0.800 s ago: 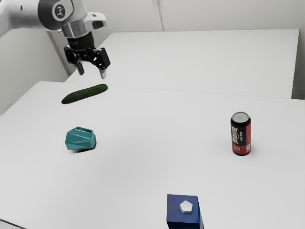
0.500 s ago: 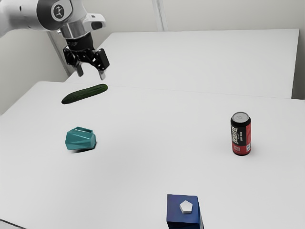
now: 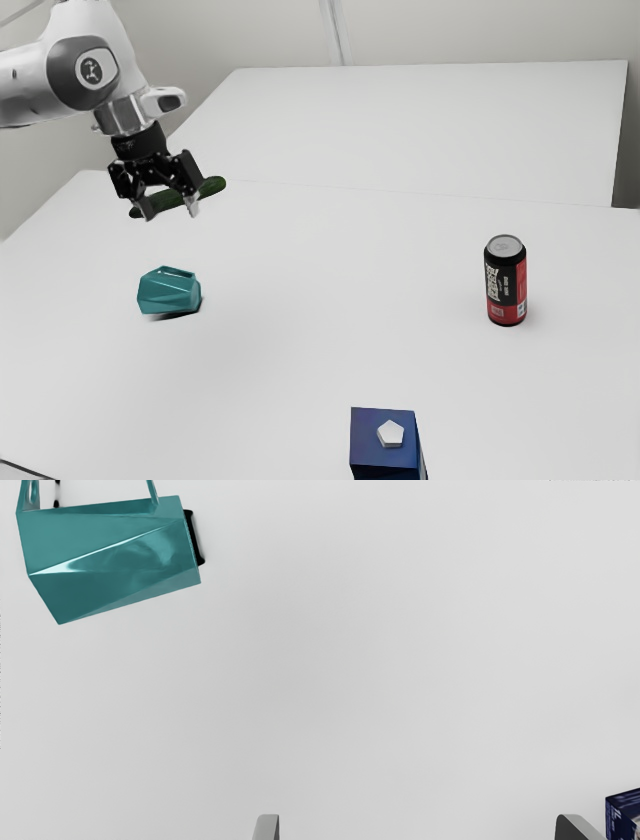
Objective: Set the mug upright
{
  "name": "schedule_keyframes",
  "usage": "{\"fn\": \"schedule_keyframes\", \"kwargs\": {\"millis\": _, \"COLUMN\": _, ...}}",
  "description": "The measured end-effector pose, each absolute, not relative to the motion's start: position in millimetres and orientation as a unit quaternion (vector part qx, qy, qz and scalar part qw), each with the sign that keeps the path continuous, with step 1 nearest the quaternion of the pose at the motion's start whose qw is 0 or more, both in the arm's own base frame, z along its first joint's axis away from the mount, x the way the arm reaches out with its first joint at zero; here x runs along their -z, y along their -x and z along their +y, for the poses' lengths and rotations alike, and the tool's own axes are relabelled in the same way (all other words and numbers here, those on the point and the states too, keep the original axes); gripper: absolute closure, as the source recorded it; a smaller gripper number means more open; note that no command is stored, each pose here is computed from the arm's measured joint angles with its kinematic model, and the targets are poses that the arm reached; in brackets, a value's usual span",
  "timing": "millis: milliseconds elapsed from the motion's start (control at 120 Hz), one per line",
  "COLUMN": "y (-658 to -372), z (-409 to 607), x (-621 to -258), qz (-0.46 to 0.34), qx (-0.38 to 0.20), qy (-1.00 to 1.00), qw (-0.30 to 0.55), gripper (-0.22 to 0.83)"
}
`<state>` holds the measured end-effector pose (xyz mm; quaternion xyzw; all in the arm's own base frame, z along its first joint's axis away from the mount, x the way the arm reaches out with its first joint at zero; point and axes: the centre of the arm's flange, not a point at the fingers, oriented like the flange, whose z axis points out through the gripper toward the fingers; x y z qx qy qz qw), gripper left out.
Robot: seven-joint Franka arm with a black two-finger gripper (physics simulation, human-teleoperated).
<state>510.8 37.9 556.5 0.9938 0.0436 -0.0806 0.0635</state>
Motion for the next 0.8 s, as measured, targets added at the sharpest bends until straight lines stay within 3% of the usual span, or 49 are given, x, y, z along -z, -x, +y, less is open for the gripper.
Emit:
{"fn": "schedule_keyframes", "kwargs": {"millis": 233, "y": -500.0, "z": 106.3, "x": -517.3, "qz": 0.060, "qx": 0.069, "qy": -0.990, "qw": 0.112, "gripper": 0.00}}
{"fn": "schedule_keyframes", "kwargs": {"millis": 800, "y": -504.0, "z": 270.4, "x": -375.0, "qz": 0.064, "qx": -0.007, "qy": -0.953, "qw": 0.297, "gripper": 0.00}}
